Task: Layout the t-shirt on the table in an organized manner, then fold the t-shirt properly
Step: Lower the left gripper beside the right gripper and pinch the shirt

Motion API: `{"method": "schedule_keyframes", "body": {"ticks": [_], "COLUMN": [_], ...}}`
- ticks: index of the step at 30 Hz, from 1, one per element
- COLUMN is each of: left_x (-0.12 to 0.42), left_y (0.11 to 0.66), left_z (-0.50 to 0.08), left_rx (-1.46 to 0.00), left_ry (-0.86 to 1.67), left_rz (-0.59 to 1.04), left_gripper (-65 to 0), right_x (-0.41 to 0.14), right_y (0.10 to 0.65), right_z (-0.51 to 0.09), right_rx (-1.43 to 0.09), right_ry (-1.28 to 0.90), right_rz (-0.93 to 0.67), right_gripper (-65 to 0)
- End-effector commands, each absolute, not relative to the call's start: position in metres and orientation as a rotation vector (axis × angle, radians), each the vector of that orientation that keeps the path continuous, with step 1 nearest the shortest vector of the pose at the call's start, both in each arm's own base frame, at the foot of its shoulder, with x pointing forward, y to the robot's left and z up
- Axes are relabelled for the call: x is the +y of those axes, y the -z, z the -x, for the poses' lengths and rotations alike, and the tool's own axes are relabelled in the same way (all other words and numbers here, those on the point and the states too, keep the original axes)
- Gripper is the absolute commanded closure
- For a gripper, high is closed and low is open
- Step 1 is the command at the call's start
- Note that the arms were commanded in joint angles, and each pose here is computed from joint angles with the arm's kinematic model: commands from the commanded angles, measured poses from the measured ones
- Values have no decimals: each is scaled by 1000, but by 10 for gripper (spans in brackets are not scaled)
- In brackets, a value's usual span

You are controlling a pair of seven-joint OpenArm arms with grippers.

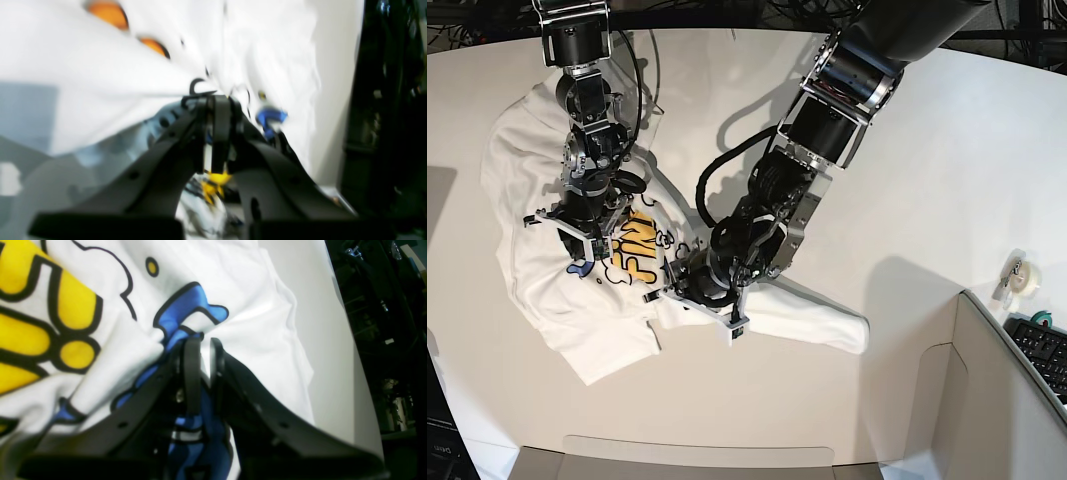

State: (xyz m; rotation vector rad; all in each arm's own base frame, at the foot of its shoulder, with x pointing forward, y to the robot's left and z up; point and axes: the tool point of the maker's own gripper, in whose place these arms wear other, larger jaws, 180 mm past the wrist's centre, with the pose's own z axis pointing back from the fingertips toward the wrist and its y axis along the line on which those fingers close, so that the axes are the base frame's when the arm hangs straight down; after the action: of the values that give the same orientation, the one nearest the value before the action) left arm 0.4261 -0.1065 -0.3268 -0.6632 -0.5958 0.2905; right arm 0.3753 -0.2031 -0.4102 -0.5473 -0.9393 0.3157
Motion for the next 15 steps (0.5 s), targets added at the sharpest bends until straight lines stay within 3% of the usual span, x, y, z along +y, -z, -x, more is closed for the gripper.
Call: {"method": "schedule_keyframes", "body": {"ticks": [1,10,15], "left_x": [-120,-137,-153], "left_y": [301,298,269], "left_z": [-435,-438,-430], "left_rx": [-647,-738,-784], "left_ry": [-243,-138,-88], "left_rz": [695,636,700], "left_gripper": [-22,-22,-50], "right_x": [-185,-175,-170], "right_y": [448,457,460], "right_z": [-348,-338,-336], "right_rx": [-794,-775,-773], "right_ry": [-335,-346,-373], "right_rz": [442,421,416], "right_gripper": [-50,-50,-50]}}
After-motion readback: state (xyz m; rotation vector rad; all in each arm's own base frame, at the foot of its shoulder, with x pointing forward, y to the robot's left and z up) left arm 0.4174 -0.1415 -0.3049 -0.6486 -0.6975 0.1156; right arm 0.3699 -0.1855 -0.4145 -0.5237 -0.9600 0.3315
